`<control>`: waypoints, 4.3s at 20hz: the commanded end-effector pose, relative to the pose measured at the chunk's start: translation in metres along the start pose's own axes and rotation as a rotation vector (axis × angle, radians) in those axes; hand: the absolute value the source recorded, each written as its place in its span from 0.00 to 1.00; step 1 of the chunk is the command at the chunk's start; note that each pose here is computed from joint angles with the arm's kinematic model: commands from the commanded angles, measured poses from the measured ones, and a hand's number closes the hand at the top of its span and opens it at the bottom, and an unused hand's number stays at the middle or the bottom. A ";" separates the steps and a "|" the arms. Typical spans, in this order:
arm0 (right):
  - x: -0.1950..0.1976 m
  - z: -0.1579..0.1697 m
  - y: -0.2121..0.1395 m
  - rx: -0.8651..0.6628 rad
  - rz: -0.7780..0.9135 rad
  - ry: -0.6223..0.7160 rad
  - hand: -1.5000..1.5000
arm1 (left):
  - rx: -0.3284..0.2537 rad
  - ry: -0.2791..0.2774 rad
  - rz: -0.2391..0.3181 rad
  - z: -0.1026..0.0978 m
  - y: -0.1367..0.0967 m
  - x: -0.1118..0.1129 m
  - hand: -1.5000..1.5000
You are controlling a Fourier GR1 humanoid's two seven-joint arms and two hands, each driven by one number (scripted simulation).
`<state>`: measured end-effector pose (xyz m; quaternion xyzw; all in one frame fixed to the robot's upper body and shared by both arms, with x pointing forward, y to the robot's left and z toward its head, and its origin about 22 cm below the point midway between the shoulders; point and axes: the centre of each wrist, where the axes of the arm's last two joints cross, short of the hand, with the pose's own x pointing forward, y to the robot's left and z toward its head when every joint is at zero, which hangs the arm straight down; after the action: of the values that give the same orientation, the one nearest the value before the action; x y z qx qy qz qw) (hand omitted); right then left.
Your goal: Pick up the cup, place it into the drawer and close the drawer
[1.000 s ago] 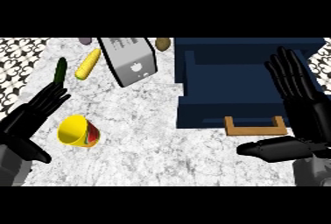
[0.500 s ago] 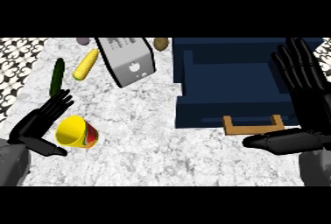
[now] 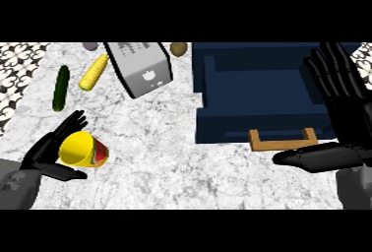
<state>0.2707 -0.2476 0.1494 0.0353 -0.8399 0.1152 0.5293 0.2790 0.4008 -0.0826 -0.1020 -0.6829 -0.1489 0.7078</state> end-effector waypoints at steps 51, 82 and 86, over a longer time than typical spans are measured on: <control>-0.010 0.016 -0.022 -0.004 0.037 0.047 0.00 | 0.303 -0.615 0.106 -0.127 -0.124 0.031 1.00; -0.019 -0.004 -0.024 -0.001 0.022 -0.004 0.00 | 0.196 -0.338 -0.159 -0.272 -0.270 0.273 1.00; 0.002 -0.013 -0.024 0.030 0.026 -0.024 0.00 | 0.171 -0.259 -0.216 -0.275 -0.275 0.274 1.00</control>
<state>0.2842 -0.2693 0.1509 0.0268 -0.8423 0.1251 0.5236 0.4452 0.0318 0.1655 -0.0058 -0.8038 -0.1219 0.5823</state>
